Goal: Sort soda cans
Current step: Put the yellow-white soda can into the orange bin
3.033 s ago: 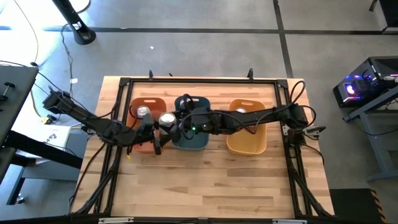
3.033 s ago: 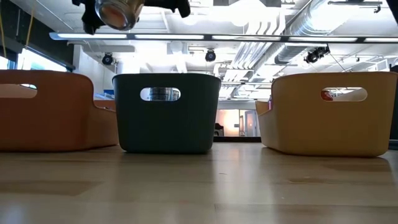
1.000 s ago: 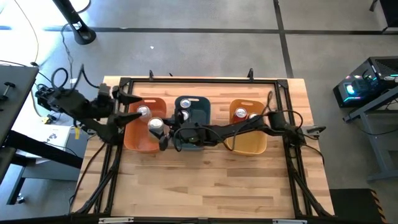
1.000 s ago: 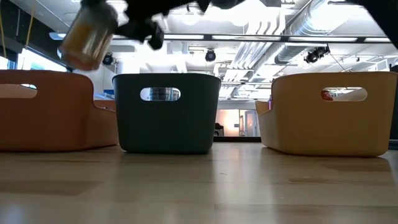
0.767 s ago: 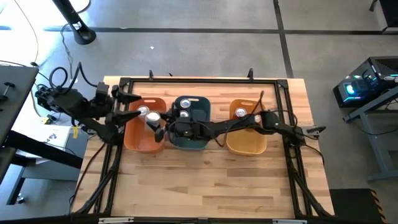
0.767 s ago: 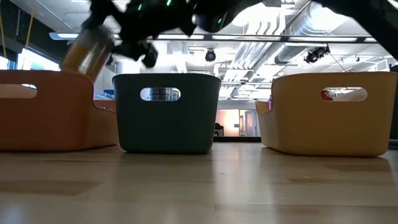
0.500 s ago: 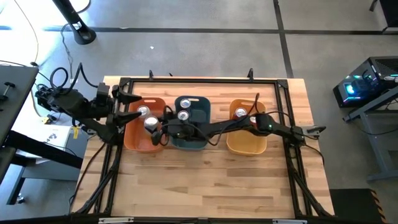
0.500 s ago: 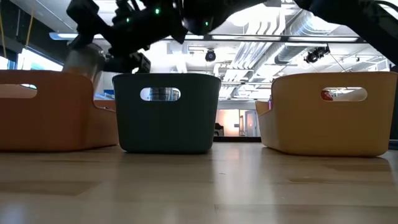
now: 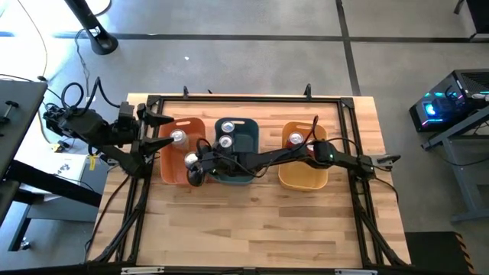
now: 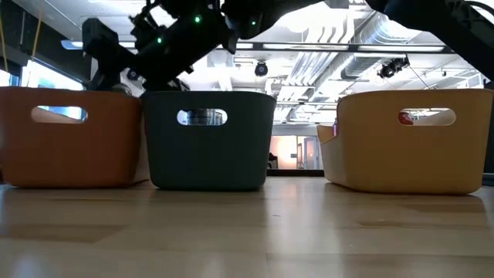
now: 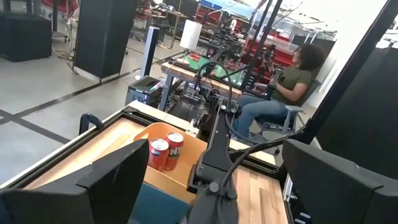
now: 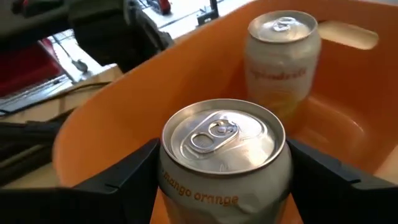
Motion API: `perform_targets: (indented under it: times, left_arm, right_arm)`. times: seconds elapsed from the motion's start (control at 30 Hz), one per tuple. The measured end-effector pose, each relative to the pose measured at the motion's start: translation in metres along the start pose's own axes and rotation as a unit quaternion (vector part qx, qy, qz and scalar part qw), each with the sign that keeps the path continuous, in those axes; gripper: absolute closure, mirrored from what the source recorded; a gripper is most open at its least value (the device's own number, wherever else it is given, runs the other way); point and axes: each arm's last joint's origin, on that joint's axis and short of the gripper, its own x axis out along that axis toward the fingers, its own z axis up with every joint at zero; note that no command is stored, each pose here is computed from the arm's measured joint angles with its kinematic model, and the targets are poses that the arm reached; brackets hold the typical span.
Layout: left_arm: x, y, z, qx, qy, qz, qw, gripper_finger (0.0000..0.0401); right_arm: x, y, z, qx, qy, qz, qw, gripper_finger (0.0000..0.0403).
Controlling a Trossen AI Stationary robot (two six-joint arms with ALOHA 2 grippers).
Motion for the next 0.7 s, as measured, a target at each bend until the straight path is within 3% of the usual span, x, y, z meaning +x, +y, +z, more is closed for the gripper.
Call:
perform_targets:
  times: [0.17,0.53,0.7]
  left_arm:
    - [0.000,0.000,0.000,0.001,0.000,0.000,1.000,0.0039]
    - [0.000,0.000,0.000,-0.001,0.000,0.000,1.000,0.0039]
    - [0.000,0.000,0.000,-0.009,0.000,-0.002,1.000,0.0039]
  right_arm:
    - [-0.003,0.006,0.003,0.021,-0.021,0.012,0.999,0.0127]
    - [0.002,0.004,-0.004,0.016,-0.039,-0.030,0.999,0.0127]
    - [0.007,0.001,-0.010,0.015,-0.027,-0.034,0.999,0.0062]
